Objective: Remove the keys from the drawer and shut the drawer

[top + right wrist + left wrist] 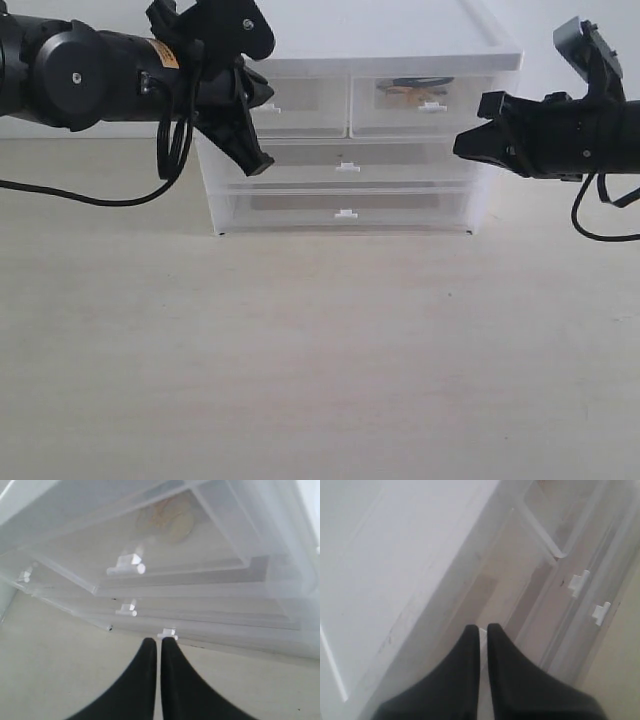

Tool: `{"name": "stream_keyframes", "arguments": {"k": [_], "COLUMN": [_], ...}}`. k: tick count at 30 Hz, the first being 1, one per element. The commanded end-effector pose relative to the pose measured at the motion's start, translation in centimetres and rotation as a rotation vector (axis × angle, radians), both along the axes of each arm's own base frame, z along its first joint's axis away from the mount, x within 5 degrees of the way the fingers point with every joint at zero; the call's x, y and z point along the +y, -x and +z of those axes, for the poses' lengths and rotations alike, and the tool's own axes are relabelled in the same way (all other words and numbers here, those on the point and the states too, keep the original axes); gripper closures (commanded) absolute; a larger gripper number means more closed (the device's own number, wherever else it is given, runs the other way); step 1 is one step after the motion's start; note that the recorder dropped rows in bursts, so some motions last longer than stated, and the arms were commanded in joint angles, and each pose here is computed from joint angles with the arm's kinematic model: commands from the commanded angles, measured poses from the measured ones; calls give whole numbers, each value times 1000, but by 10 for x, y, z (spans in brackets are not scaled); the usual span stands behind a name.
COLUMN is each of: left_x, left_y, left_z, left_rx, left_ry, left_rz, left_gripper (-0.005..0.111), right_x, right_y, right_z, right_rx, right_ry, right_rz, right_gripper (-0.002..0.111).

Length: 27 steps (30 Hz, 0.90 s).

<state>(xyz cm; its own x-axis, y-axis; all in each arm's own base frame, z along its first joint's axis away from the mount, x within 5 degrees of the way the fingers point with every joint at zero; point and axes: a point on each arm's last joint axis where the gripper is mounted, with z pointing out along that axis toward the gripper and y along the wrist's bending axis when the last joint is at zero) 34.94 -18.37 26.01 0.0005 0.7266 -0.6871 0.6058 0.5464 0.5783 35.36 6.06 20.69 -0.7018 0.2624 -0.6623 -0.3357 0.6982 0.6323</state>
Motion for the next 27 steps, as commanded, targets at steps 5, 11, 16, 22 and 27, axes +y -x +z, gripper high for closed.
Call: {"name": "stream_keyframes", "arguments": {"k": [5, 11, 16, 22, 27], "left_x": [-2, -2, -2, -2, -2], "left_y": [0, 0, 0, 0, 0], "left_z": [3, 2, 2, 2, 2], "left_rx": [-19, -12, -12, -8, -8], "left_ry": [5, 1, 1, 3, 3], "left_rz": [-6, -7, -7, -5, -5], "left_gripper": [103, 103, 103, 103, 103], "right_x": [-5, -13, -15, -36, -72], "right_y": [4, 44, 90, 137, 169], "right_z": [28, 117, 172, 209, 239], "right_rx": [-271, -605, -844, -1056, -944], "right_ry": [235, 421, 543, 1143, 1058], "right_rz": [64, -8, -28, -94, -645], "right_gripper": [109, 109, 109, 109, 109]}}
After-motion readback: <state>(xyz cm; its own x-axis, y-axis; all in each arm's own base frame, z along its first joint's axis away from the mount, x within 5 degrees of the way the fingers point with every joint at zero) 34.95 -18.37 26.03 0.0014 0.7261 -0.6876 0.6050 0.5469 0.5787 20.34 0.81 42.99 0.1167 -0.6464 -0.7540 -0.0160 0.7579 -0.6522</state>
